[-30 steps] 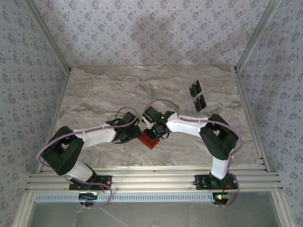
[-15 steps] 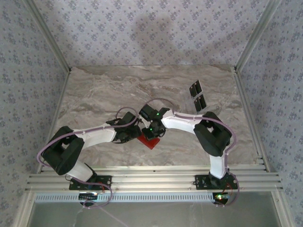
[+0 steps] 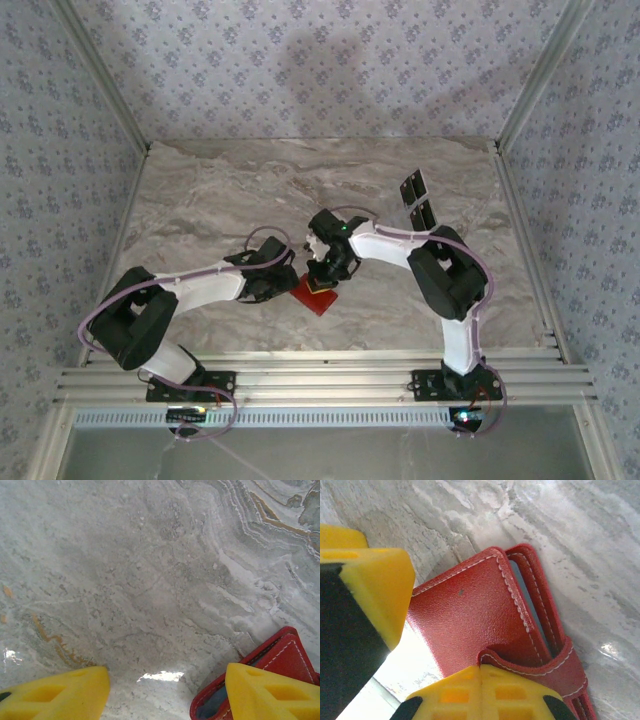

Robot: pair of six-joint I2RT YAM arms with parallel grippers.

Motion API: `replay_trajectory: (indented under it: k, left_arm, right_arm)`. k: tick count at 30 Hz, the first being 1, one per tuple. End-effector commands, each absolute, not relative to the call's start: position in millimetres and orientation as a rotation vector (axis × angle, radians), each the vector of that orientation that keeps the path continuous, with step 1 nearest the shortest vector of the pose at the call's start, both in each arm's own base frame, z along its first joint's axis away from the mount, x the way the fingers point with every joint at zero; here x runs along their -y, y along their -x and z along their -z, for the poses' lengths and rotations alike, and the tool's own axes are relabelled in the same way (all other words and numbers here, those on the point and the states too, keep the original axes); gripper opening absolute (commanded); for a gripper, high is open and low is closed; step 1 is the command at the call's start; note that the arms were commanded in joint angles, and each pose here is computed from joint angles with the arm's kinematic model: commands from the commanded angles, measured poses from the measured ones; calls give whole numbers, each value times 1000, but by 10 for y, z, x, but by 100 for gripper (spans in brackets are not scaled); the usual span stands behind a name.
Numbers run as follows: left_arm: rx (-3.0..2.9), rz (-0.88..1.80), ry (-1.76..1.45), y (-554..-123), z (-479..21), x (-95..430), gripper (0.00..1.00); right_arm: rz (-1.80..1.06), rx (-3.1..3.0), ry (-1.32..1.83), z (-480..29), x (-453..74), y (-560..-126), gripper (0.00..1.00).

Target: Put the credit cards into the card holder

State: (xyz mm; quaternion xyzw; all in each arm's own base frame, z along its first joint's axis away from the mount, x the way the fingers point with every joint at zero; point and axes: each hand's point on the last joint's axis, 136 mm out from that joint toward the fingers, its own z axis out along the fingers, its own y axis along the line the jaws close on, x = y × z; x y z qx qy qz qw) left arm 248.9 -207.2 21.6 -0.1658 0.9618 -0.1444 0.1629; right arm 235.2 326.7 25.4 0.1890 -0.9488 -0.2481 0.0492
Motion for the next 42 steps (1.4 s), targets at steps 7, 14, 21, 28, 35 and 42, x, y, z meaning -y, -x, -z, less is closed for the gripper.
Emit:
replay_trajectory:
  k: [7, 14, 21, 28, 35, 42]
  left_arm:
    - [-2774, 510, 448, -2441, -98, 2184, 67]
    - [-2746, 513, 451, -2511, -242, 2084, 71]
    - [-2638, 525, 488, -2838, -696, 1807, 79]
    - [-2525, 499, 482, -3090, -1335, 1492, 88]
    - [-2379, 223, 410, -3285, -1984, 952, 100]
    - [-2093, -254, 235, -3577, -2316, 318, 100]
  right_arm:
    - [204, 2825, -386, 603, -2557, -2115, 0]
    - [425, 2931, -405, 123, -2936, -2403, 9]
    - [864, 3057, -494, -782, -3609, -2944, 36]
    - [1167, 3177, -490, -1847, -3597, -3185, 70]
    - [1095, 3566, -273, -2608, -2539, -3407, 100]
    - [397, 3962, 467, -2576, -787, -3655, 100]
